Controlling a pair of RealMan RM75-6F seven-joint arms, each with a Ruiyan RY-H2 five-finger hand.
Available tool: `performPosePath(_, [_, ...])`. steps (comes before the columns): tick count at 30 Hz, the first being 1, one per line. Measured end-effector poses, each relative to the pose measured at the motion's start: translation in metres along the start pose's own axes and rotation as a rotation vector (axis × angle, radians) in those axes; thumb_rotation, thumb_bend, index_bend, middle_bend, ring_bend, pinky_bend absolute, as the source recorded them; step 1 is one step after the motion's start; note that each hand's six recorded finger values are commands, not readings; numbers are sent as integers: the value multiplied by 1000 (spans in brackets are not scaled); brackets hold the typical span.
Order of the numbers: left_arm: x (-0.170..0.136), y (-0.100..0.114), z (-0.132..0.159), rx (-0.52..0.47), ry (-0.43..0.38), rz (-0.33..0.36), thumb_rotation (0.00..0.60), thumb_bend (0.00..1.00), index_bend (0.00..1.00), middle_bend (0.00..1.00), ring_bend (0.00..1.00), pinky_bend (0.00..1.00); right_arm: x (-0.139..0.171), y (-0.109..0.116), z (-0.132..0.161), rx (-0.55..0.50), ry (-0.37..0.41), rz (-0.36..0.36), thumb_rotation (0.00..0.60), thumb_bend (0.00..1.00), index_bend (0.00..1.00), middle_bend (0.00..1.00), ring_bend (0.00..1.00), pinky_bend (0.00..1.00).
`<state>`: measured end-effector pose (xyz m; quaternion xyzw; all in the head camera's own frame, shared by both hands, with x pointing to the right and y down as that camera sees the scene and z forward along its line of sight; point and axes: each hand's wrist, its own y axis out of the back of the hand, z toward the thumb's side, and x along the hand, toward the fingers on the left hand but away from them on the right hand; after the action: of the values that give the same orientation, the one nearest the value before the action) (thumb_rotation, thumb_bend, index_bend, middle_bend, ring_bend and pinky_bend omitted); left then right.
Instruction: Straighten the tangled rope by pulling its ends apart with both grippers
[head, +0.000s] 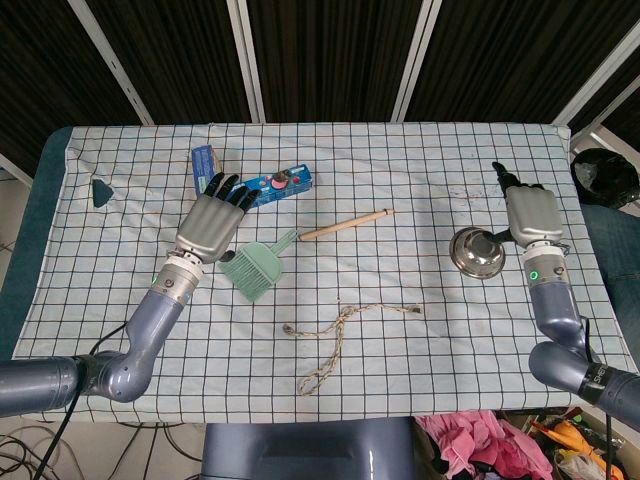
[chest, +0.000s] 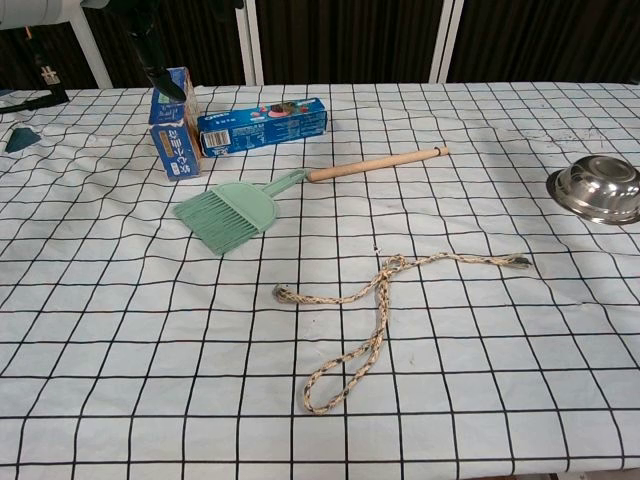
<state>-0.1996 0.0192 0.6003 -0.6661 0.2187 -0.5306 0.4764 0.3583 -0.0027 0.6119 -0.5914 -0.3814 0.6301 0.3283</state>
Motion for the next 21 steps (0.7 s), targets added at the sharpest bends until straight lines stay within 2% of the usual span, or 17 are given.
performPosePath(12, [-11,-2,-10,18,3,-12,600,38,95,150,14,40,1,-5,8,1,15,19,600,92,26,181,329,263])
performPosePath(21, [-22,6,-10,2,-9,-3,600,39,88,147,14,40,9,-14,24,11,55,51,600,93,26,183,330,263])
